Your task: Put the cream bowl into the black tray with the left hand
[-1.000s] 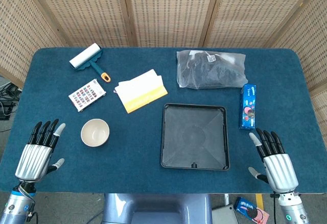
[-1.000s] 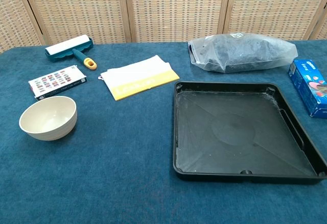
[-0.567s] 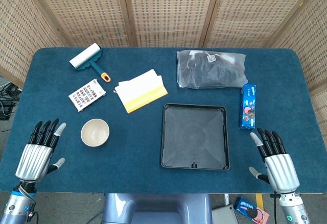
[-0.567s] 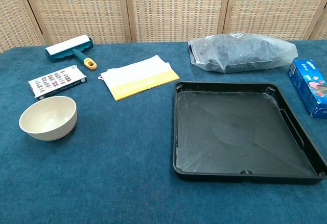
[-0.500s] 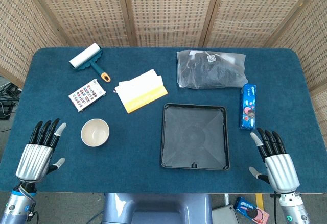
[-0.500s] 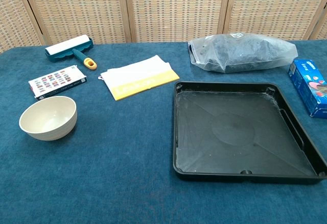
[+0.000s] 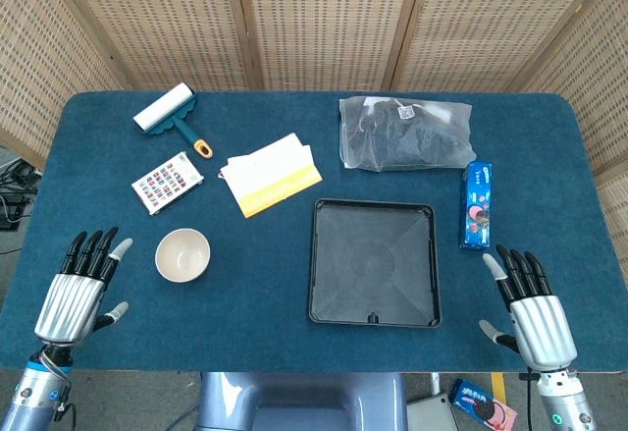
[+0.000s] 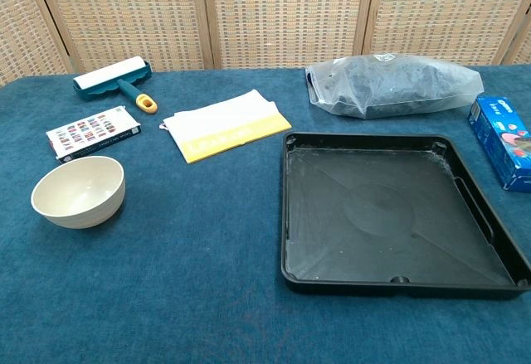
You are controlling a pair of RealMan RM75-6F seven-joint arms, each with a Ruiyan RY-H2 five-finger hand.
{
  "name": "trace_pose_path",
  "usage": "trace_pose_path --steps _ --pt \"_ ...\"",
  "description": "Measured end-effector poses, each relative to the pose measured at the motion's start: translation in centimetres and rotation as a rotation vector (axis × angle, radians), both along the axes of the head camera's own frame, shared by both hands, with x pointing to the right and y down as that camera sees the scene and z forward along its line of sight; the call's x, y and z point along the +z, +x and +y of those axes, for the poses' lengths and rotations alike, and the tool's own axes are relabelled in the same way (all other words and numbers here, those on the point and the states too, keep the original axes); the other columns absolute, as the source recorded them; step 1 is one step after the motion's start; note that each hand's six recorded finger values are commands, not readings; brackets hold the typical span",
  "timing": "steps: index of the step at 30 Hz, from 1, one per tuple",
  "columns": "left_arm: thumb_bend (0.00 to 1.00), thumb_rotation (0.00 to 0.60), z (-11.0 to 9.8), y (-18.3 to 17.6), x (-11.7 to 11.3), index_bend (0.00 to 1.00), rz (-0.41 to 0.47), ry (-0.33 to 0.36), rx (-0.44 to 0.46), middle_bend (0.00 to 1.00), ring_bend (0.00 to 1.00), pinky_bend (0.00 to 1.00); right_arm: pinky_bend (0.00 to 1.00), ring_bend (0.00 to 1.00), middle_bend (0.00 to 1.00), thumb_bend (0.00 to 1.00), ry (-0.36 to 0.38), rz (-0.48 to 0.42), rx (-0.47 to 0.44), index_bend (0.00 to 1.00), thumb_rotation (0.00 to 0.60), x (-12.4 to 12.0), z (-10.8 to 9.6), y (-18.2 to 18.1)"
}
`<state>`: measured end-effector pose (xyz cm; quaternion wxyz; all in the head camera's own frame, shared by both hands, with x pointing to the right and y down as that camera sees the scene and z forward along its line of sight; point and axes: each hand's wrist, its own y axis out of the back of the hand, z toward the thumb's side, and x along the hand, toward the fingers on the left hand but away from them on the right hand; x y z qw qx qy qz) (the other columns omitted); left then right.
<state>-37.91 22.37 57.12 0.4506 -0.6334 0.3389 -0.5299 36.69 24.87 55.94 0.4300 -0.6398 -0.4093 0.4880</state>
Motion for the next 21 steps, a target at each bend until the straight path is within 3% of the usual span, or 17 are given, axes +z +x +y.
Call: trace_pose_path --steps 9,16,21 --pt "0.24 0.600 0.2 -0.5 2.0 0.31 -0.008 -0.047 0.012 0.00 0.00 0.00 0.00 0.00 0.00 0.16 0.003 0.000 -0.003 0.00 0.600 -0.1 0.1 -0.1" --pt "0.26 0.600 -0.5 -0.1 3.6 0.43 -0.021 -0.052 0.037 0.00 0.00 0.00 0.00 0.00 0.00 0.16 0.000 -0.002 -0.004 0.00 0.600 0.0 0.1 -0.1" --pt "0.26 0.600 -1.5 0.4 5.4 0.45 -0.053 -0.071 0.077 0.00 0.00 0.00 0.00 0.00 0.00 0.16 0.001 -0.003 -0.003 0.00 0.600 0.0 0.1 -0.2"
